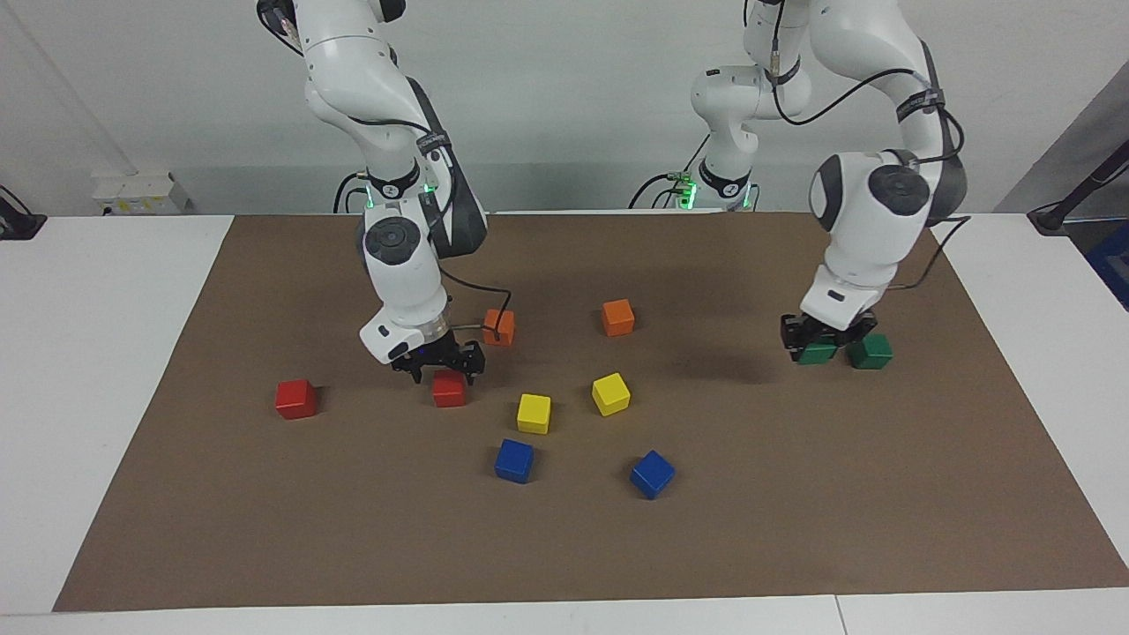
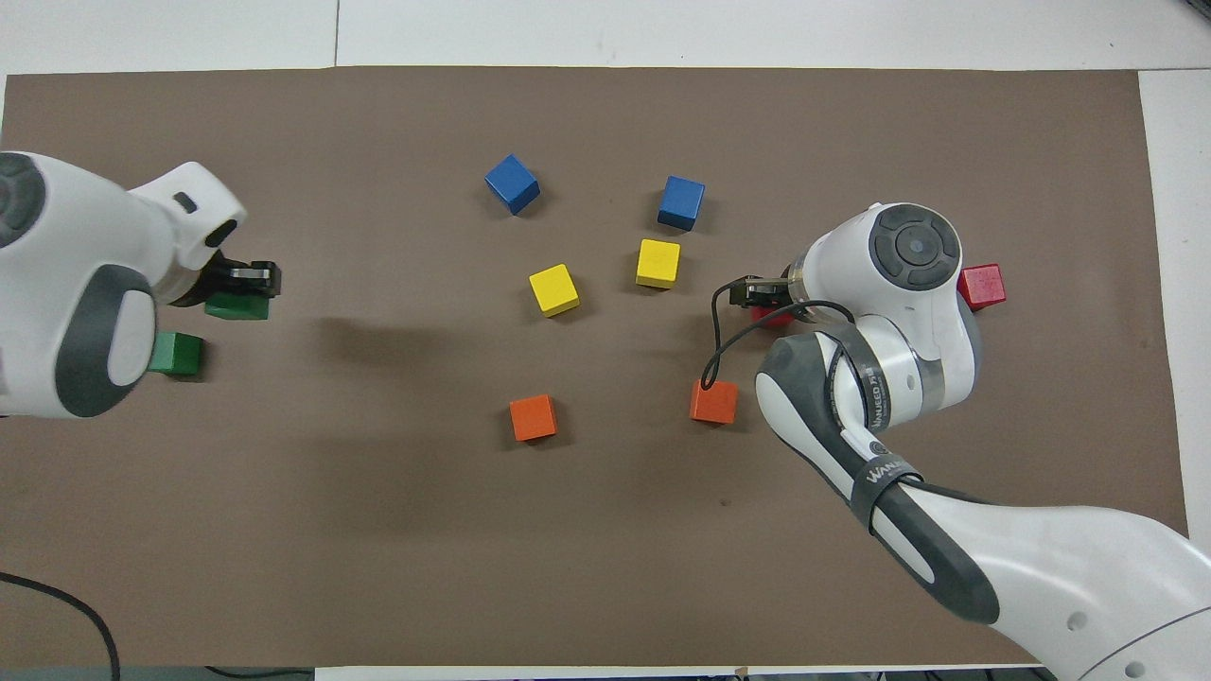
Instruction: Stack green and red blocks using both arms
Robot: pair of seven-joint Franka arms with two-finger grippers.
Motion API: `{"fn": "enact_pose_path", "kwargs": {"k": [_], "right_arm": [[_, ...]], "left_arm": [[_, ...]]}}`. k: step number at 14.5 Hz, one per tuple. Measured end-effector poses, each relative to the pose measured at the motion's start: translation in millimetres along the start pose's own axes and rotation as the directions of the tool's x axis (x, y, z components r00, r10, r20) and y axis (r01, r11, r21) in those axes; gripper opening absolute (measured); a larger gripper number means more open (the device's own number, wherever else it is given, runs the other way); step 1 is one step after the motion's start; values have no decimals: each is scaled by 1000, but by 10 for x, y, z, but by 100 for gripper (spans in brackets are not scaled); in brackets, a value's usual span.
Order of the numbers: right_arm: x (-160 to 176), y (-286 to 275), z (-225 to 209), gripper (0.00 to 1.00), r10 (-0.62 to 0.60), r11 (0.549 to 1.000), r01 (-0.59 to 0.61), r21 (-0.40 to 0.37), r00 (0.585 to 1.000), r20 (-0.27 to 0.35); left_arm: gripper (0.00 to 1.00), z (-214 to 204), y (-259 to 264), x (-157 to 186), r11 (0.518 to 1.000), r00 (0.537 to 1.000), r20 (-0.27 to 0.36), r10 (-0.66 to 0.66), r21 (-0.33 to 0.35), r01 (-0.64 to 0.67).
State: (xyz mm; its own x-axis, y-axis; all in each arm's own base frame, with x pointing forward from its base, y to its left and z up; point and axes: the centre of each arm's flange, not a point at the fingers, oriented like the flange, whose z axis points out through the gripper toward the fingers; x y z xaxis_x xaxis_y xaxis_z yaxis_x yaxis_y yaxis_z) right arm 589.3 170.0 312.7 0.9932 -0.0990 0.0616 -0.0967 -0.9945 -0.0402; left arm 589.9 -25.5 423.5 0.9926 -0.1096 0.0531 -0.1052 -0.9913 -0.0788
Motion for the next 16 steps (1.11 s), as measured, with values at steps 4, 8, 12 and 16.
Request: {"fn": "enact_pose_path", "kwargs": {"k": [4,8,12,16], "right_arm": [[3,4,104,80,-9,1000,9,-7,1000,4],[135,135,-42,55,-72,997,73,-38,997,14],[497,830,-720,55,-199,979,199,-52,980,14],[648,1932,-962,55,-260,963,259,-67,966,-1]], "left_arm": [[55,96,-1106,-218,993,993,22,114,1,-114],[55,191,-1279,-304,985,985,25,173,-11,-172],[55,408,-1236,-360,981,982,1,188,-43,-188],[55,533,-1281,-380,975,979,-23,203,-90,-205]]}}
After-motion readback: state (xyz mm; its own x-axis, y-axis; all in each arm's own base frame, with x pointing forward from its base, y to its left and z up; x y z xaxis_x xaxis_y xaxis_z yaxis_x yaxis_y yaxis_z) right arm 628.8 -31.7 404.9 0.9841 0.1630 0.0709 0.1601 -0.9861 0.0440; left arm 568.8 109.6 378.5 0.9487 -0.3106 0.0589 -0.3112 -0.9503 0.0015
